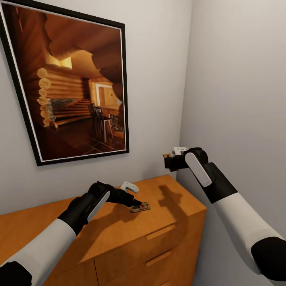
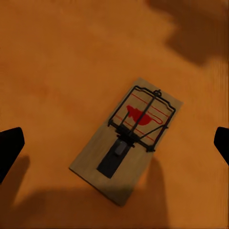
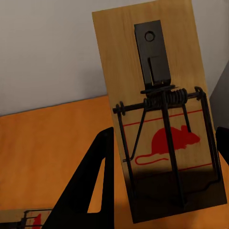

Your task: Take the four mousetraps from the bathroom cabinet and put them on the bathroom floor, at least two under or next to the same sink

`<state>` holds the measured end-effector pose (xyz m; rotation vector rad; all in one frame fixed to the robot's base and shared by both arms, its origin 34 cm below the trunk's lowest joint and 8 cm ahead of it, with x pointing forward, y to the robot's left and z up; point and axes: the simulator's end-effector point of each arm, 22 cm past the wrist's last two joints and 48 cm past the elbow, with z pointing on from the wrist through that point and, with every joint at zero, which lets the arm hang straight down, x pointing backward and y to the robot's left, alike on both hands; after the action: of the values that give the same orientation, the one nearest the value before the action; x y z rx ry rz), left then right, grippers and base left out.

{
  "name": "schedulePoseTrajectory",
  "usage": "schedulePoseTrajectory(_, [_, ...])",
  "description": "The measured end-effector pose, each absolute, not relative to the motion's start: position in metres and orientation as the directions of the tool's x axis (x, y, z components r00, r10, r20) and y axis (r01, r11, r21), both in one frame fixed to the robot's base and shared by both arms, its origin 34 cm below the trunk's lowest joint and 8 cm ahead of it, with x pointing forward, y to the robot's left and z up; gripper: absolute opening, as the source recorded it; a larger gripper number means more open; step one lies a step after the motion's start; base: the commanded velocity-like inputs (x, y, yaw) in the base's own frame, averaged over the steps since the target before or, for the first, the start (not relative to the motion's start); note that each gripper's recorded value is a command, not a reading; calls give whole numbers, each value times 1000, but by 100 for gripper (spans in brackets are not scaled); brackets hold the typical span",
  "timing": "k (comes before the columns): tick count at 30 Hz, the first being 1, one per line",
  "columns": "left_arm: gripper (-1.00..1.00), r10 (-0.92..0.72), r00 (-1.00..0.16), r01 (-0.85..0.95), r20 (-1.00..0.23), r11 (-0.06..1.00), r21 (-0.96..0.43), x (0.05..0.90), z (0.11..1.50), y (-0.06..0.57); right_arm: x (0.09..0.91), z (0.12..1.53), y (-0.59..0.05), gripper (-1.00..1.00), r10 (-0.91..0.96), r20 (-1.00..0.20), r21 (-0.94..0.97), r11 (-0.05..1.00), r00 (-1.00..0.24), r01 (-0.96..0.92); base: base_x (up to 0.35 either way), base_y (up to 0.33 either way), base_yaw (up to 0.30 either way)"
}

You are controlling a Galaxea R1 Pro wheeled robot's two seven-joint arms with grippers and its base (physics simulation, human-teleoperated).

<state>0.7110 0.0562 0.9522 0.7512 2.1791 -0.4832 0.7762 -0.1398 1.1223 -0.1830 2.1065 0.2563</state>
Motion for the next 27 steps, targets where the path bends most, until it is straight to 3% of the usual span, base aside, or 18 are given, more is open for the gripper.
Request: schedulePoseTrajectory(27, [100, 366, -537, 640, -760, 764, -84, 715, 950, 68, 776, 1122, -140, -100, -28, -854, 109, 967, -520, -232, 0, 0, 0])
